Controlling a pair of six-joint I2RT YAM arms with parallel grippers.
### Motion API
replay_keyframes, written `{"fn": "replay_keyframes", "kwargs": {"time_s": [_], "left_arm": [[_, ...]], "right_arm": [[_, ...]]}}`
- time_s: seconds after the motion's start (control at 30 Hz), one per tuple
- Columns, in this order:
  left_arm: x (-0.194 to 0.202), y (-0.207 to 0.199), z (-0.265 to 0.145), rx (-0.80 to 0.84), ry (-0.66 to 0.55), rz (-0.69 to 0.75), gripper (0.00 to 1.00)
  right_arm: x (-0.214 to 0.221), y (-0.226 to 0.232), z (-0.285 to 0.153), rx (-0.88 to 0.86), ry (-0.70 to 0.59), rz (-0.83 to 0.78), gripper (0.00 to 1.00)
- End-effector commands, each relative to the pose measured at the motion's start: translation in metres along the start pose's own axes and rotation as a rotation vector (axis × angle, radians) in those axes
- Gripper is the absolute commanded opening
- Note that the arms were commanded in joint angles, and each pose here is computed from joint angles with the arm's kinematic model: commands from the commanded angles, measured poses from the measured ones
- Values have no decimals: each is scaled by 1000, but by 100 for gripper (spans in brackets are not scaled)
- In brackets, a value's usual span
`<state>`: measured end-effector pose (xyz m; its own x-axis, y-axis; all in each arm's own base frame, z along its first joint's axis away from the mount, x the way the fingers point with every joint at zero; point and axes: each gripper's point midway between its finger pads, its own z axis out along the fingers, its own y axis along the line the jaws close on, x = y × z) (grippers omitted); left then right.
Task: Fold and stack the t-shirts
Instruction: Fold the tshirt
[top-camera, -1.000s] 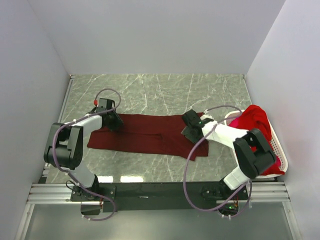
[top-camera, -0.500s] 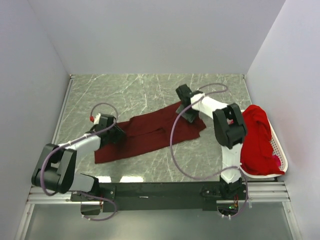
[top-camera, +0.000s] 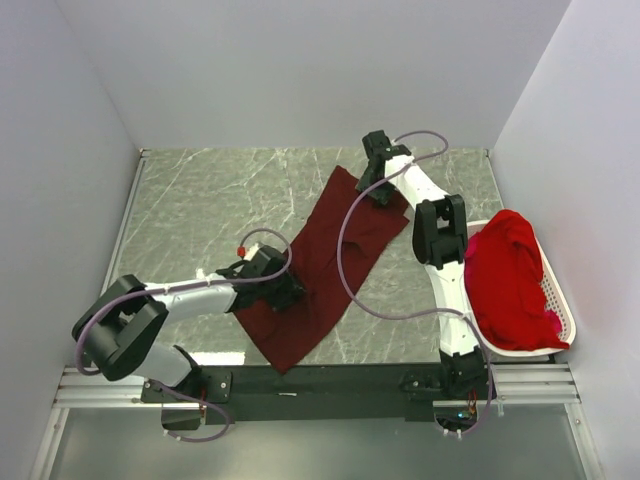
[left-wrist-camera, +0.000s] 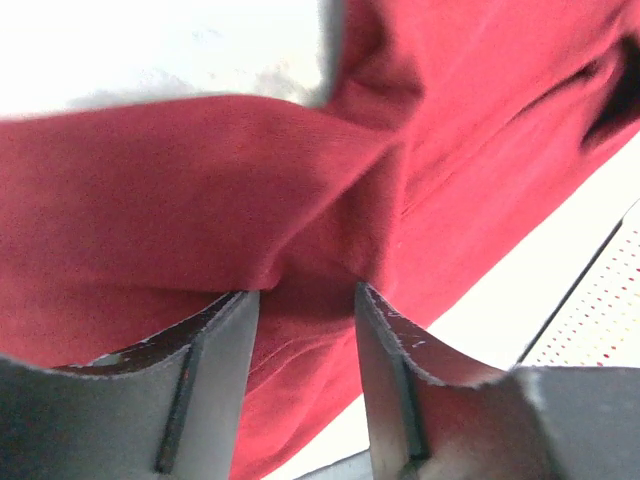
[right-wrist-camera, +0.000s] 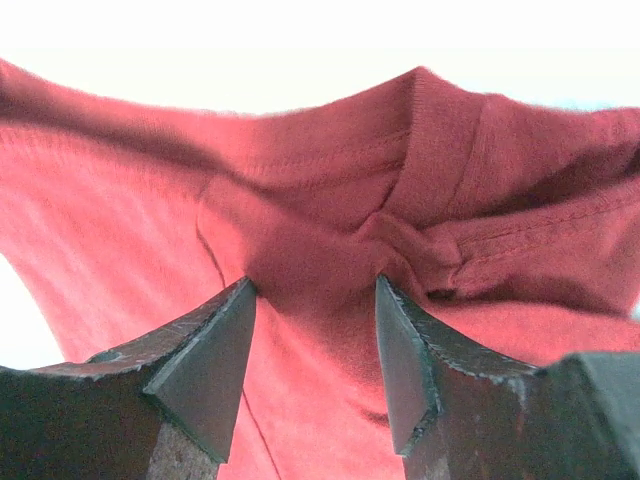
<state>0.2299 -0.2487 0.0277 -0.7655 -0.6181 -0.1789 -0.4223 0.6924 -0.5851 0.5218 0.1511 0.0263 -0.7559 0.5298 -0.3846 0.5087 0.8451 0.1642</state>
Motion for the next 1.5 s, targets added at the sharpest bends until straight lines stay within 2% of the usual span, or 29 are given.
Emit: {"fn": "replay_keyframes", "kwargs": {"time_s": [0.0, 0.13, 0.17, 0.27, 0.33, 0.37, 0.43, 0.53, 0.57, 0.6, 0.63, 0.67, 0.73, 0.77, 0.87, 0.97, 1.17, 1.23, 1.47], "left_arm": [[26, 46, -2, -192, 96, 7, 52], [27, 36, -16, -183, 94, 31, 57], [27, 44, -22, -219, 95, 32, 59], [5, 34, -43, -208, -9, 60, 65], [-16, 27, -62, -194, -104, 77, 68], [-24, 23, -67, -176, -129, 83, 70], [-51, 6, -75, -111, -189, 139, 71], [-91, -14, -76, -59, -236, 230, 70], [-107, -28, -79, -41, -268, 319, 71], [-117, -29, -69, -64, -262, 358, 72], [-132, -43, -65, -26, -266, 391, 72], [-152, -61, -56, -40, -278, 484, 71], [-177, -87, -46, -25, -329, 570, 71], [-189, -109, -30, -2, -322, 680, 72], [-207, -127, 3, -46, -287, 788, 71], [-220, -163, 54, -3, -230, 836, 68], [-224, -186, 117, 64, -159, 911, 69], [-220, -191, 127, 99, -142, 927, 69], [-212, -181, 157, 32, -162, 955, 68]], "right_arm": [[-18, 4, 14, -33, 2, -62, 59], [-37, 14, 15, -98, -43, -92, 62], [-38, 16, 16, -111, -48, -101, 62], [-59, 28, 5, -158, -119, -129, 63], [-73, 35, -6, -180, -174, -152, 65], [-83, 38, -14, -188, -207, -153, 71], [-99, 41, -32, -192, -264, -153, 72], [-115, 34, -66, -167, -331, -136, 75], [-118, 23, -85, -135, -358, -107, 75], [-115, 15, -92, -118, -357, -89, 75], [-94, -3, -79, -68, -307, -91, 75], [-93, -4, -103, -95, -327, -52, 75], [-77, -18, -107, -79, -305, -23, 75], [-56, -35, -104, -60, -268, -13, 75], [-25, -54, -91, -50, -219, 22, 74], [-14, -63, -75, -21, -196, 29, 67], [-3, -73, -55, 55, -133, 37, 54], [-6, -73, -52, 58, -133, 45, 50], [5, -63, -25, 51, -38, 4, 44]]}}
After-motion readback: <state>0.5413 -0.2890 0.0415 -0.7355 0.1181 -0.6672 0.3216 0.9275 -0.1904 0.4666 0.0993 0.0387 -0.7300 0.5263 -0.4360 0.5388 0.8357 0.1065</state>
